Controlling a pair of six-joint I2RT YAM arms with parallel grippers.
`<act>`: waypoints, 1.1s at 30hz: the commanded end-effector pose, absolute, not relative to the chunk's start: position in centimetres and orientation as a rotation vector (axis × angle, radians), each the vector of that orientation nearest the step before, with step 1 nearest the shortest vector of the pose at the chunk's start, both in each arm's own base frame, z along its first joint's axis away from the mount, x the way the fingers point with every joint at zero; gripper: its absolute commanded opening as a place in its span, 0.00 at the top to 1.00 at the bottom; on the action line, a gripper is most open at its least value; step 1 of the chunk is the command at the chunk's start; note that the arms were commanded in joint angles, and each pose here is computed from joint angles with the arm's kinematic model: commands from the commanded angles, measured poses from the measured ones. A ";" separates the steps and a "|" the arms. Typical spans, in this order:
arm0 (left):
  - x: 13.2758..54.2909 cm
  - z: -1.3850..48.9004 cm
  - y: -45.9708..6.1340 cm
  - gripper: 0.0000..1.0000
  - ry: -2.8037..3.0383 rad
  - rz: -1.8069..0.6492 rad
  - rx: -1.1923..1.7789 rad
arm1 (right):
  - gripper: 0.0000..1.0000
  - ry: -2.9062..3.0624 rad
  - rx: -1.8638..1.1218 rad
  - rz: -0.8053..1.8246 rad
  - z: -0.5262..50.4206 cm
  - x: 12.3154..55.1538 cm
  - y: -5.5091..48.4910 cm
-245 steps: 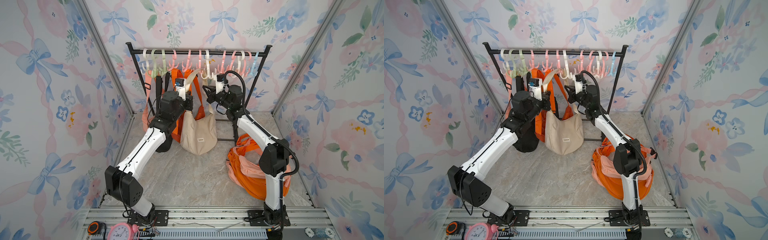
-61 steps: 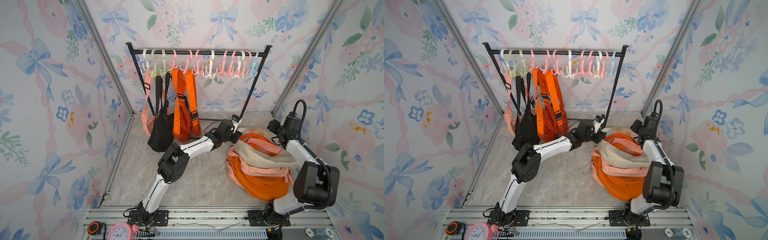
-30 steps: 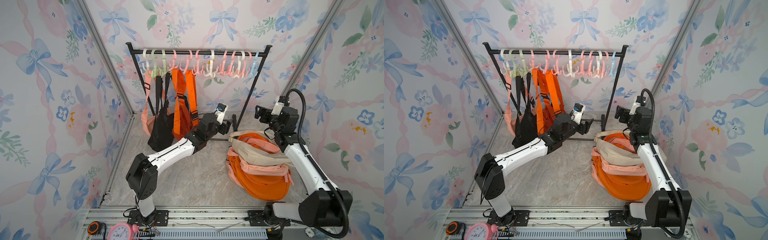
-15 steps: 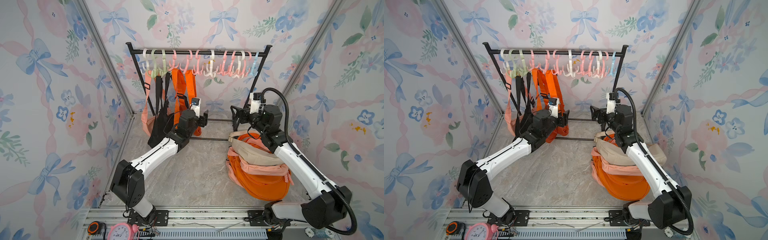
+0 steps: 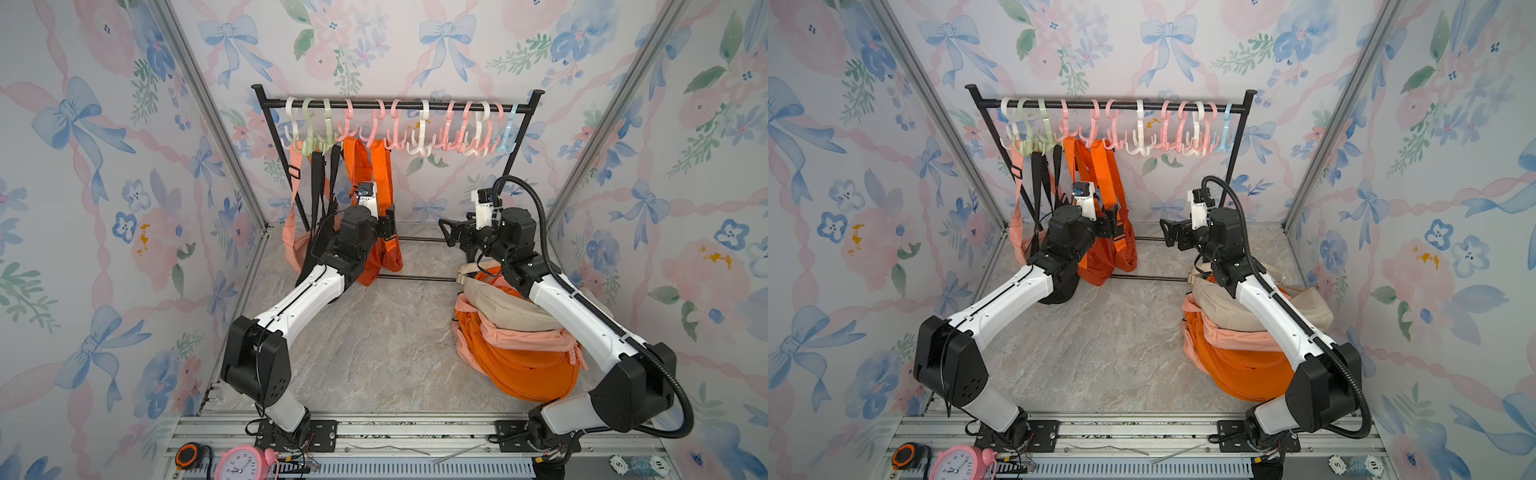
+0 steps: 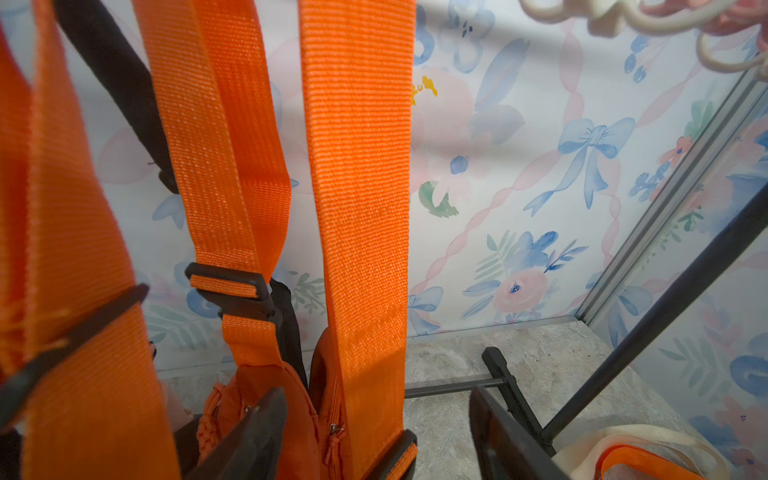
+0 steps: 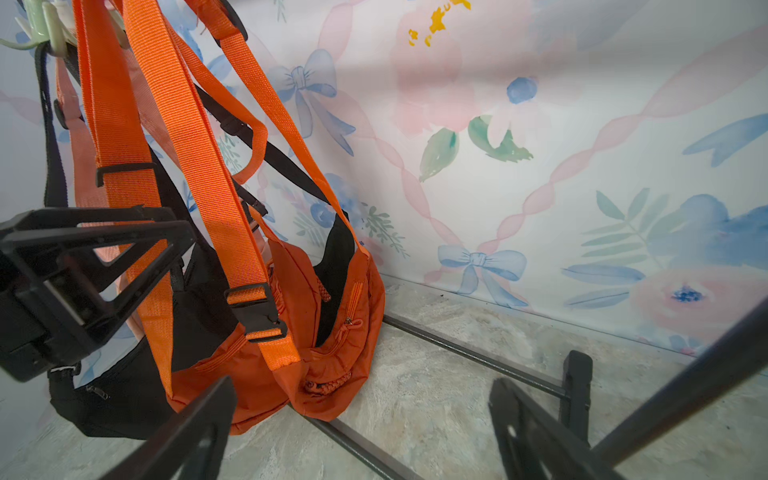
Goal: Take the bag off the hook
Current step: Pick up the bag from the hook.
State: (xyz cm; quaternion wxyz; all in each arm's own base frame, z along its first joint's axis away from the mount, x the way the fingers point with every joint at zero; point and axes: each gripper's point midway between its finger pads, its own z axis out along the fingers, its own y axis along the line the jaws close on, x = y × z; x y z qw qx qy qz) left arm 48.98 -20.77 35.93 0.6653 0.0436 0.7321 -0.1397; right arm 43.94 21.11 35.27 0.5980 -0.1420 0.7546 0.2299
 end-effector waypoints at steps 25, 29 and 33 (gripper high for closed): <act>52.8 38.0 -24.1 1.00 1.620 -0.484 0.159 | 0.04 1.707 -0.410 0.584 34.3 46.8 24.2; 51.5 39.2 -23.9 1.00 1.601 -0.501 0.175 | 0.04 1.667 -0.420 0.607 34.6 47.3 24.7; 50.2 40.3 -23.4 1.00 1.583 -0.508 0.179 | 0.03 1.659 -0.455 0.654 33.7 48.5 26.3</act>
